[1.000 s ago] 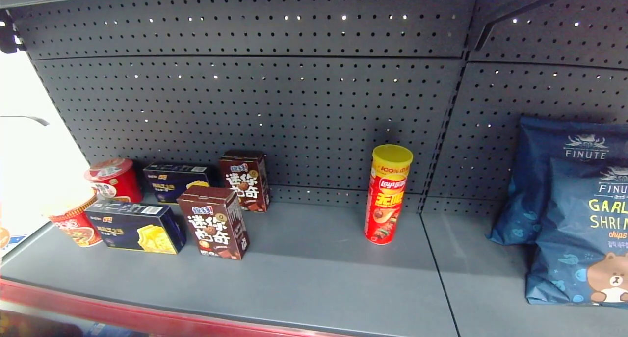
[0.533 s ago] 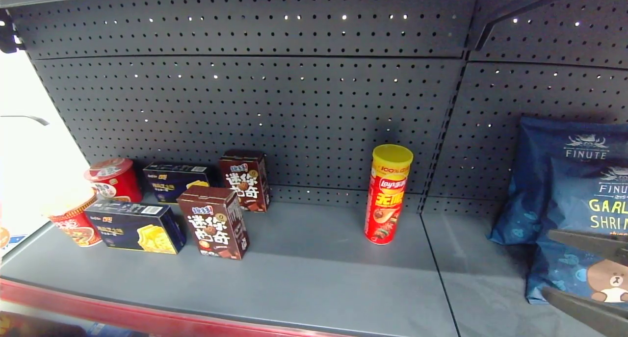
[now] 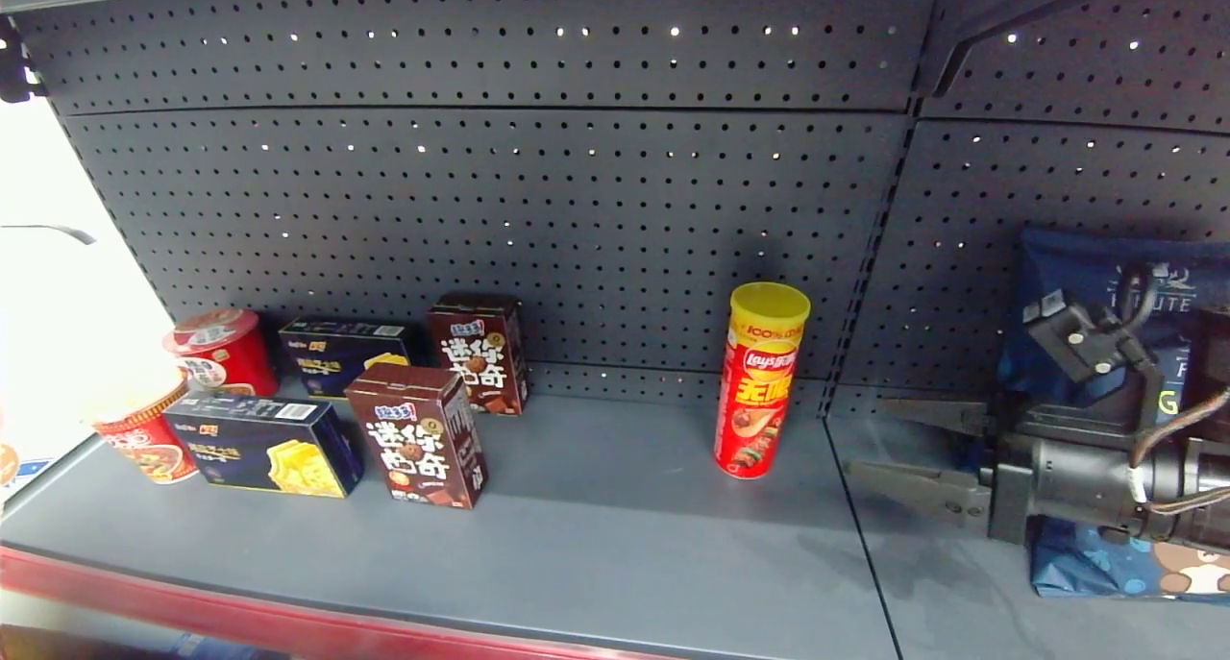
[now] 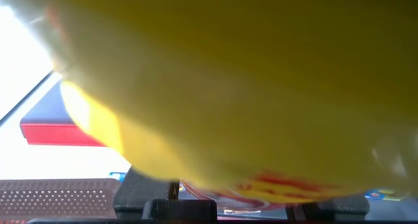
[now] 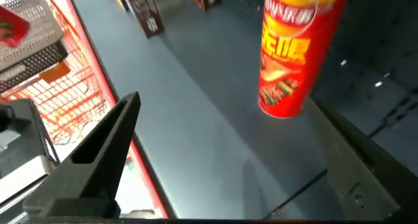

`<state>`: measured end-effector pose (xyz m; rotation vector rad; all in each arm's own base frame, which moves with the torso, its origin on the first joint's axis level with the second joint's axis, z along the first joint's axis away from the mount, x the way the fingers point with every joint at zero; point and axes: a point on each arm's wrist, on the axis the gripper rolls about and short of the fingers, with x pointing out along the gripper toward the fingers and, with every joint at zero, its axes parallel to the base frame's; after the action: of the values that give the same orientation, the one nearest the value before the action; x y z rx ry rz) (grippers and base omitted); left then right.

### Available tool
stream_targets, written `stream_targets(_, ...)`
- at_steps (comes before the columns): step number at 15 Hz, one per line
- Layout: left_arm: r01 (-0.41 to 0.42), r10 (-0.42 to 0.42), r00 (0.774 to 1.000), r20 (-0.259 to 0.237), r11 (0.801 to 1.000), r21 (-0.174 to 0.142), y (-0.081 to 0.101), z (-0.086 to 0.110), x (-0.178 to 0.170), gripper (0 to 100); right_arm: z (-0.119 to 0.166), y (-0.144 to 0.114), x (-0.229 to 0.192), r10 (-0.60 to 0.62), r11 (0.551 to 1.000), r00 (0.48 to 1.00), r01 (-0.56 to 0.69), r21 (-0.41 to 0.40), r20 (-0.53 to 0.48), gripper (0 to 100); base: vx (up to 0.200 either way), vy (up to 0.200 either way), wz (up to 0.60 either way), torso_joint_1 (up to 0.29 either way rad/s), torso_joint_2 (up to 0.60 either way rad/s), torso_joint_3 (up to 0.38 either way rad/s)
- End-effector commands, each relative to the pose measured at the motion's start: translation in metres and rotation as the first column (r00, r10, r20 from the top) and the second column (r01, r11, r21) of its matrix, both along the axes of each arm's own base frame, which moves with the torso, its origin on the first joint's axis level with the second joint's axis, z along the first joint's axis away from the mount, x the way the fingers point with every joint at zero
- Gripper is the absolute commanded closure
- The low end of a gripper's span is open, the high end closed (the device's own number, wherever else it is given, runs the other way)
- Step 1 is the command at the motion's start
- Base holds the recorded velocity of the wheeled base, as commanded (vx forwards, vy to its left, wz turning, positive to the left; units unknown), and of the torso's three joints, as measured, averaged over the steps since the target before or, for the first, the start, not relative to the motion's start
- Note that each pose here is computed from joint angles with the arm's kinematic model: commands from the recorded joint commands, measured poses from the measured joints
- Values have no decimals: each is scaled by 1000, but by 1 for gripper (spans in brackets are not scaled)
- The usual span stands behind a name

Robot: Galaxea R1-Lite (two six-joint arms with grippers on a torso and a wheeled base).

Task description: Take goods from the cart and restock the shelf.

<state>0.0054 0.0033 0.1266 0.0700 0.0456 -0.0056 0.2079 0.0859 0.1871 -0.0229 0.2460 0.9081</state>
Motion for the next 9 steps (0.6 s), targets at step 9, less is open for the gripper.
stream_targets(9,4,-3,999,34,1000,-6,0,8,-2,100,-39,24,86,-9,999,994,3,-53,-107,0,0,0,0,0,0,0)
